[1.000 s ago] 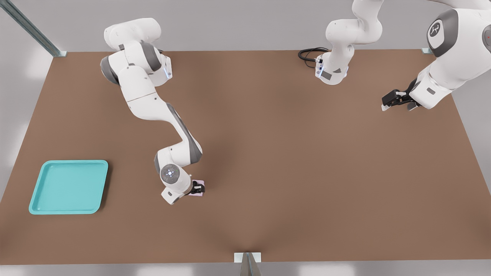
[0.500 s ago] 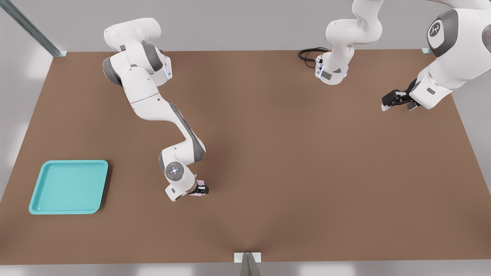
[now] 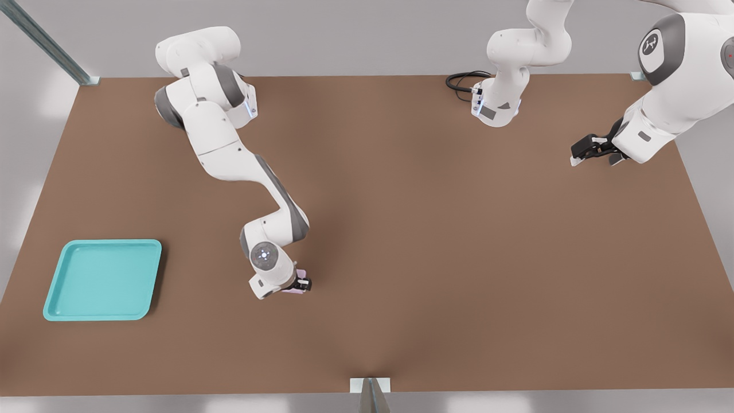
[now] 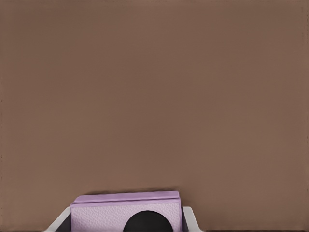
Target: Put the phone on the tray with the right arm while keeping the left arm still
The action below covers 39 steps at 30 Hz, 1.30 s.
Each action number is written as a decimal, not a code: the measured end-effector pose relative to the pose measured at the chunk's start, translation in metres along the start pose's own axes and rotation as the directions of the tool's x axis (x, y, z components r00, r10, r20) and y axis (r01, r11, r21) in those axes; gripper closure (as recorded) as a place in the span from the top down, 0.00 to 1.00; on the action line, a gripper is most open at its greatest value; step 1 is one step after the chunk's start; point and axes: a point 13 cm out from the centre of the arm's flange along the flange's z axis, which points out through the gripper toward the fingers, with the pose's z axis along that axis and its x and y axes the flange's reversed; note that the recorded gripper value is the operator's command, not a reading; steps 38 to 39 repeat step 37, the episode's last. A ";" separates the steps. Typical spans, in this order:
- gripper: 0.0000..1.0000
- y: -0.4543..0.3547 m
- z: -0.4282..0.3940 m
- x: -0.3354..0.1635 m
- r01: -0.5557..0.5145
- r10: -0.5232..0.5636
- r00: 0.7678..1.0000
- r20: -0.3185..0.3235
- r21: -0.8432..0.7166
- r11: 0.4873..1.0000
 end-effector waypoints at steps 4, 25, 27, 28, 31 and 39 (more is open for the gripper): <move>0.77 -0.048 -0.068 -0.041 -0.068 0.068 0.997 0.028 -0.008 0.998; 1.00 -0.509 -0.093 -0.088 -0.114 0.112 0.992 -0.053 -0.022 0.993; 1.00 -0.484 -0.191 -0.124 -0.032 0.033 0.998 0.055 -0.020 0.999; 1.00 -0.455 -0.235 -0.131 0.024 -0.022 0.996 0.089 -0.022 0.999; 1.00 -0.316 -0.372 -0.102 0.234 -0.239 0.958 0.162 0.050 0.971; 1.00 -0.281 -0.435 -0.004 0.244 -0.248 0.966 0.069 0.059 0.968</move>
